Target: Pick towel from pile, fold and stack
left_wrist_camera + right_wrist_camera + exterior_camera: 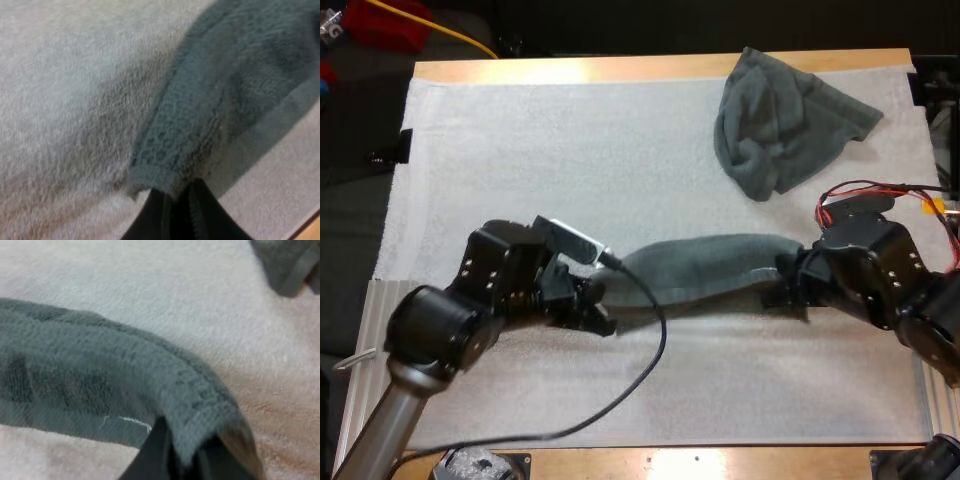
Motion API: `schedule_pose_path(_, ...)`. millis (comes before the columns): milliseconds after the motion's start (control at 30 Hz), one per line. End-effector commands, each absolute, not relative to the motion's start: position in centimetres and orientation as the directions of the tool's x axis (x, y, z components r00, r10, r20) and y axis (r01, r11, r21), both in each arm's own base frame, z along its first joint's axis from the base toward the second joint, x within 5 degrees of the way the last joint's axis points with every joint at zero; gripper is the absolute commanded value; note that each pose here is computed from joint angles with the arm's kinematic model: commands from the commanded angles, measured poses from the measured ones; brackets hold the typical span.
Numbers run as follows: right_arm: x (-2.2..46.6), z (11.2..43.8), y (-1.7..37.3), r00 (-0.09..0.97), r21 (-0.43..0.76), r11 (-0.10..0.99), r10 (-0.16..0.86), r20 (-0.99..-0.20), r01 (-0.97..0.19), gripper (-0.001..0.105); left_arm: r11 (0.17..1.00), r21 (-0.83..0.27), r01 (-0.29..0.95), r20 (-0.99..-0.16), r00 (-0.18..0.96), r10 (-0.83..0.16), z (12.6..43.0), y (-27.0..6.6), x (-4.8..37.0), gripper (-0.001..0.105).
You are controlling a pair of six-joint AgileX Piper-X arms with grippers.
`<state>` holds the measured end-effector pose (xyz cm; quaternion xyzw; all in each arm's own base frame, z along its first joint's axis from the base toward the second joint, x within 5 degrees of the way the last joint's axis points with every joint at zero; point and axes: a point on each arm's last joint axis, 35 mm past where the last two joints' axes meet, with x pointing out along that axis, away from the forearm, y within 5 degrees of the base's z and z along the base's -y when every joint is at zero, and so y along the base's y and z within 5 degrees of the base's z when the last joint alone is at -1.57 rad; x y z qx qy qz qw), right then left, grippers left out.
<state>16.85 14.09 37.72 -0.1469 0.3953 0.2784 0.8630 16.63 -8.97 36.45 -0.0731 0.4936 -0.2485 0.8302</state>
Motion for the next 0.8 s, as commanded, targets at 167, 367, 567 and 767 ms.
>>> schedule_pose_path(167, 14.3, 39.0, 15.0, 0.449, 0.023, 0.759, 0.409, -0.794, -0.65, 0.0, 0.861, -0.363, 0.356, -0.789, 0.374, -0.487, 37.4, -8.6, 13.9, 0.0)
schedule_pose_path(367, 12.0, 38.9, 15.6, 0.371, 0.056, 0.729, 0.411, -0.833, -0.682, 0.0, 0.883, -0.296, 0.364, -0.838, 0.344, -0.423, 37.4, -8.8, 11.6, 0.0)
schedule_pose_path(567, 9.7, 39.7, 15.3, 0.357, 0.104, 0.724, 0.453, -0.817, -0.682, 0.0, 0.894, -0.268, 0.359, -0.853, 0.342, -0.393, 37.6, -8.5, 9.8, 0.0)
schedule_pose_path(767, 8.8, 39.7, 15.5, 0.274, 0.182, 0.691, 0.494, -0.825, -0.699, 0.0, 0.911, -0.23, 0.343, -0.891, 0.302, -0.339, 37.1, -8.1, 9.2, 0.0)
